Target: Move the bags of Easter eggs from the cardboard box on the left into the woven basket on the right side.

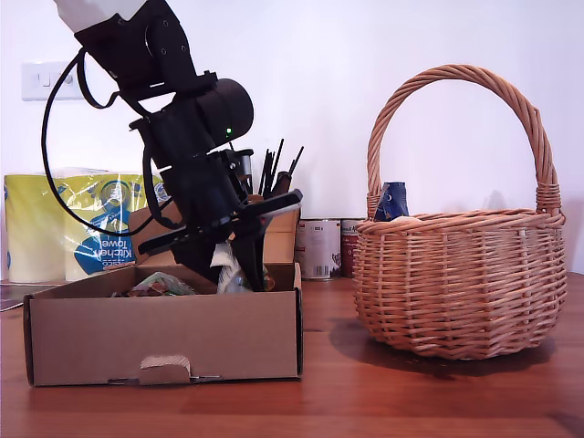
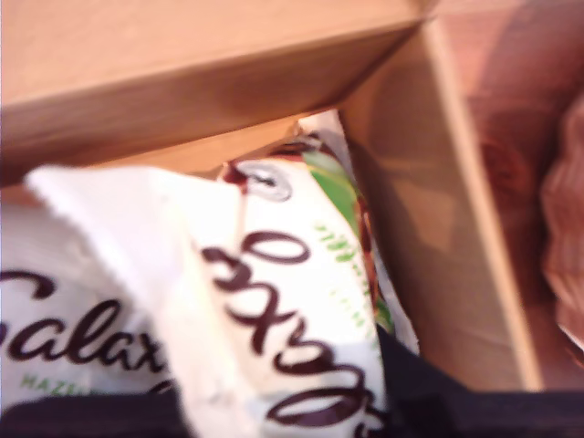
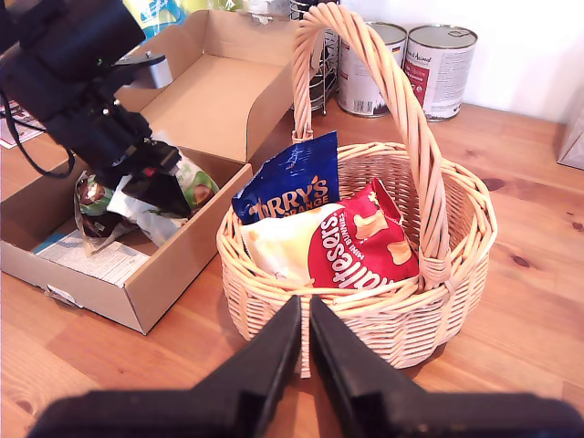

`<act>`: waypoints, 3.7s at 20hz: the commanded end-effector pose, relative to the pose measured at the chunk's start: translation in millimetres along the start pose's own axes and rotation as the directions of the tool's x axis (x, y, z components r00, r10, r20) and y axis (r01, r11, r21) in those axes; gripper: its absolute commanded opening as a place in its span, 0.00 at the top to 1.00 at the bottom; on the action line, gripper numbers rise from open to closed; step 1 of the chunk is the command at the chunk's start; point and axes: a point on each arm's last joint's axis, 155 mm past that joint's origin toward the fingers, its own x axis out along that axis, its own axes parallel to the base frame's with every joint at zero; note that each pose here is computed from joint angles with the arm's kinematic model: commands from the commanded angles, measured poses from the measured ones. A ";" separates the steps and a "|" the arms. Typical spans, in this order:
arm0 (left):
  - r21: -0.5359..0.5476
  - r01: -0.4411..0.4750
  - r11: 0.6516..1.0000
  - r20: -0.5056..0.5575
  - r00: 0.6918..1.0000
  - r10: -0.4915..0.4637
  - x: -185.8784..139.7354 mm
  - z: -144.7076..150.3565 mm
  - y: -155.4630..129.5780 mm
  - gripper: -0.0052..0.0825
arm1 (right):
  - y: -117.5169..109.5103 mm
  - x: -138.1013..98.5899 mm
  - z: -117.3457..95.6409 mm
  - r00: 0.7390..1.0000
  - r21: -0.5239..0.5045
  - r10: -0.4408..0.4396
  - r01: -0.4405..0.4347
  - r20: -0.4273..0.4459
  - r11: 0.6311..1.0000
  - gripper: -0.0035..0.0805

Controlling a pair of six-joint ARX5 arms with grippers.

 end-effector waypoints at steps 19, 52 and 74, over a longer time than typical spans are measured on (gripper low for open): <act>0.508 0.044 0.860 0.236 0.953 -0.188 -203.4 44.7 -66.9 0.89 | 1.2 1.5 -0.7 1.000 -0.001 0.004 -0.004 0.005 1.000 0.97; 0.655 0.165 0.737 0.570 0.532 -0.626 -105.3 19.7 -211.7 0.92 | 0.8 1.5 -2.5 1.000 -0.001 0.002 -0.002 -0.002 1.000 0.97; 0.608 0.149 0.780 0.562 0.614 -0.554 -34.3 46.0 -237.1 0.92 | 0.9 1.5 -2.5 1.000 -0.001 0.002 -0.002 -0.002 1.000 0.97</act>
